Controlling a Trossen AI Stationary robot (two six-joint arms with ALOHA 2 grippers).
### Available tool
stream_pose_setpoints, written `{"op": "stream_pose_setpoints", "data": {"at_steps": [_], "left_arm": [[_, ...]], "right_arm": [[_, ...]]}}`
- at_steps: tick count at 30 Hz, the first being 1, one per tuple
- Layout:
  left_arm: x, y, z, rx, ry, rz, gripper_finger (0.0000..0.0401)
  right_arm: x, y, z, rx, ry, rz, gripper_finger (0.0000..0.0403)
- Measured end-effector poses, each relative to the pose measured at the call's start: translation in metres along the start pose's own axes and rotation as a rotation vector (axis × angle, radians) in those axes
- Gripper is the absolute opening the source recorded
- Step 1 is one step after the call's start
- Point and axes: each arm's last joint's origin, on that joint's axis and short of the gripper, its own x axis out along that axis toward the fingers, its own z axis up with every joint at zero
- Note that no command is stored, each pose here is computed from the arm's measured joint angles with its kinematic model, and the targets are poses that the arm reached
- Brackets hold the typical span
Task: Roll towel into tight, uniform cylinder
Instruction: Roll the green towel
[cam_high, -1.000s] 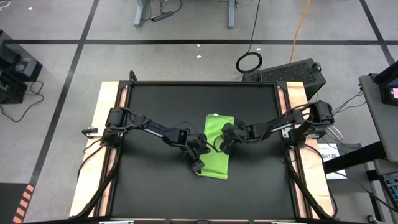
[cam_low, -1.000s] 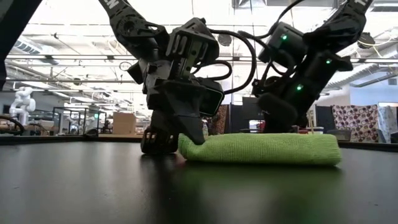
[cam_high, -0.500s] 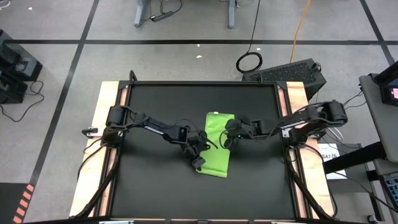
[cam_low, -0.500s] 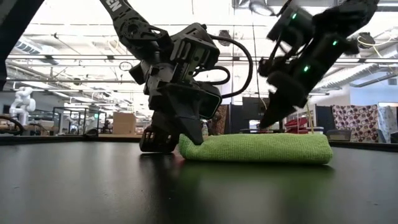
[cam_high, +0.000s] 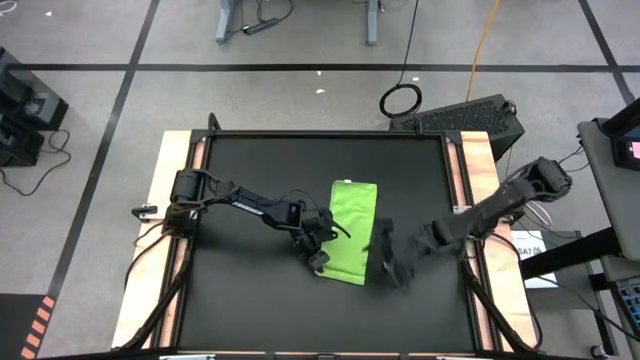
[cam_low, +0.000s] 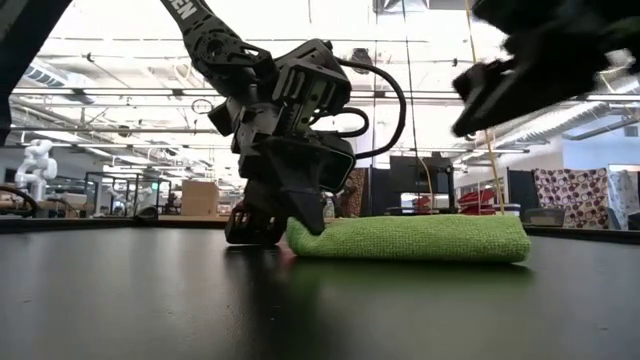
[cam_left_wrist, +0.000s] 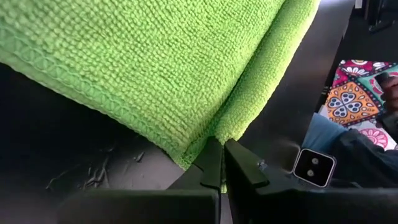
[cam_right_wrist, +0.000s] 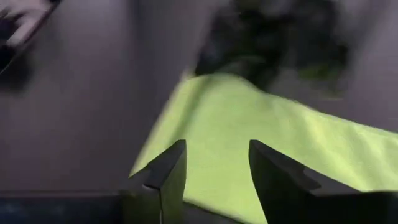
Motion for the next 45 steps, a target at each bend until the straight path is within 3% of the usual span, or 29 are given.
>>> {"op": "stream_pose_setpoints", "data": {"at_steps": [8,15,22,31,45], "left_arm": [[0.002,0.003,0.000,-0.014,0.023,0.001,0.0008],[0.002,0.003,0.000,-0.027,0.026,-0.006,0.0008],[0.002,0.003,0.000,-0.034,0.030,-0.011,0.0008],[0.002,0.003,0.000,-0.038,0.032,-0.013,0.0008],[0.002,0.003,0.000,-0.040,0.032,-0.013,0.0008]], "right_arm": [[0.016,0.061,-0.015,-0.213,-0.054,-0.039,0.0155],[0.044,0.084,-0.020,-0.310,0.011,-0.067,0.0155],[0.065,0.089,-0.032,-0.317,0.077,-0.135,0.0155],[0.069,0.086,-0.038,-0.285,0.094,-0.223,0.0155],[0.071,0.084,-0.045,-0.222,0.137,-0.240,0.0155]]}}
